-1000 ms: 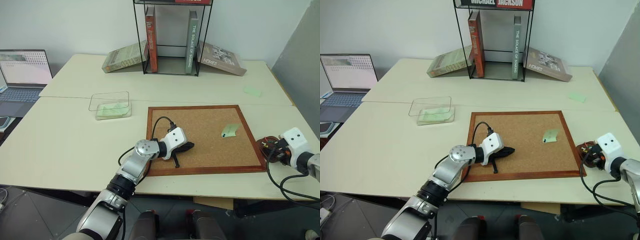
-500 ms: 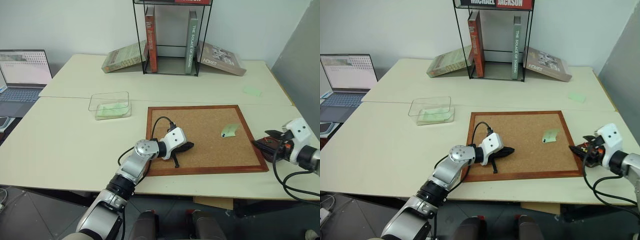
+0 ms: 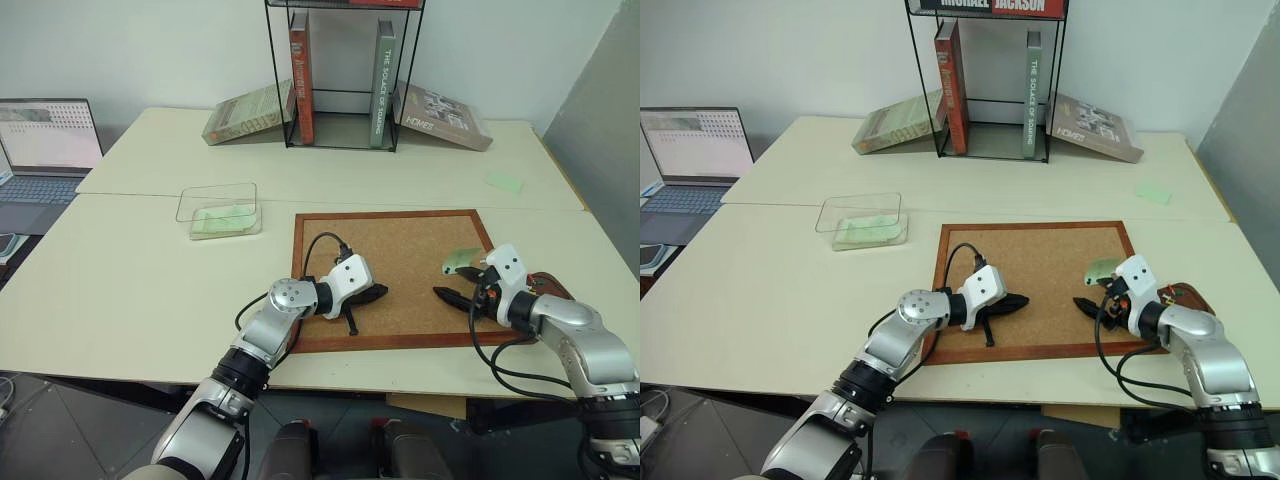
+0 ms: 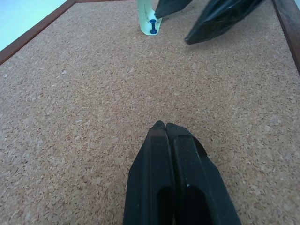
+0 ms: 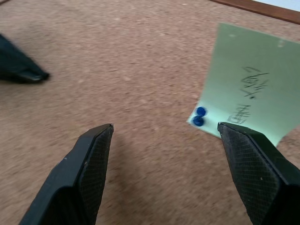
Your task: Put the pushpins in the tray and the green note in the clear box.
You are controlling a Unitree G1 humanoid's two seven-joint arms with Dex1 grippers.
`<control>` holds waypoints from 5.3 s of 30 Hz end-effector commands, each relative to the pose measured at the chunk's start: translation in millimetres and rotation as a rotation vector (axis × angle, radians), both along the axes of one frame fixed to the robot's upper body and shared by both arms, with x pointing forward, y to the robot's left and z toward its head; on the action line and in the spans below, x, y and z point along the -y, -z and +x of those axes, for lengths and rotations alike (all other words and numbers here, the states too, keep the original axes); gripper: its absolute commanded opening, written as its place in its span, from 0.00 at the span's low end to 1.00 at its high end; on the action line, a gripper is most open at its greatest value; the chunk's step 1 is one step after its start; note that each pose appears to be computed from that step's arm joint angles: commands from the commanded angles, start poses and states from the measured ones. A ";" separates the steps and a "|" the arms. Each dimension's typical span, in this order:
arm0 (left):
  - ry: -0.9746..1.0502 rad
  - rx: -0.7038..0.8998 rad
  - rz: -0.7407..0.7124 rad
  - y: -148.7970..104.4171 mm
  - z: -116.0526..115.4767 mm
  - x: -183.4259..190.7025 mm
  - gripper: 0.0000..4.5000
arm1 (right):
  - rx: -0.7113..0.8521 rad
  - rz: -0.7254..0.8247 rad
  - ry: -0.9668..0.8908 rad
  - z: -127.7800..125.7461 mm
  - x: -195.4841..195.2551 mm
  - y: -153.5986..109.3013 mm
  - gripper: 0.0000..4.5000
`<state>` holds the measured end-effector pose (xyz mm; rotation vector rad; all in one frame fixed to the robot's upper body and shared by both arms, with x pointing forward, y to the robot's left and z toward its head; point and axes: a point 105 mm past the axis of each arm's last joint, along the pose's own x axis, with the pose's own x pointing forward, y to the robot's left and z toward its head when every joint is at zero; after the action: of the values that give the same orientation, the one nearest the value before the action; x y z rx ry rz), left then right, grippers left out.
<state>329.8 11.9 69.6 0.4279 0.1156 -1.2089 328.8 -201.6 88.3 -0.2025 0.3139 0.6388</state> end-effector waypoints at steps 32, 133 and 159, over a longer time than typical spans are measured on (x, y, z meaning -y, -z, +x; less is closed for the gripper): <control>0.006 -0.039 0.056 15.7 -6.7 -1.3 0.00 | 0.189 0.024 -0.010 22.4 -1.9 -41.1 0.00; 0.109 0.052 -0.060 -74.1 -16.9 -27.6 0.16 | 0.126 -0.177 0.009 28.1 26.7 -9.6 0.59; 0.025 0.117 -0.123 -87.3 2.8 -34.7 0.87 | 0.232 -0.299 -0.178 11.7 -5.2 -23.7 0.00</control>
<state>326.2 44.0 140.3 0.4026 0.0056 -1.2427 343.3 -206.5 91.4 -0.4911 0.2530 0.6966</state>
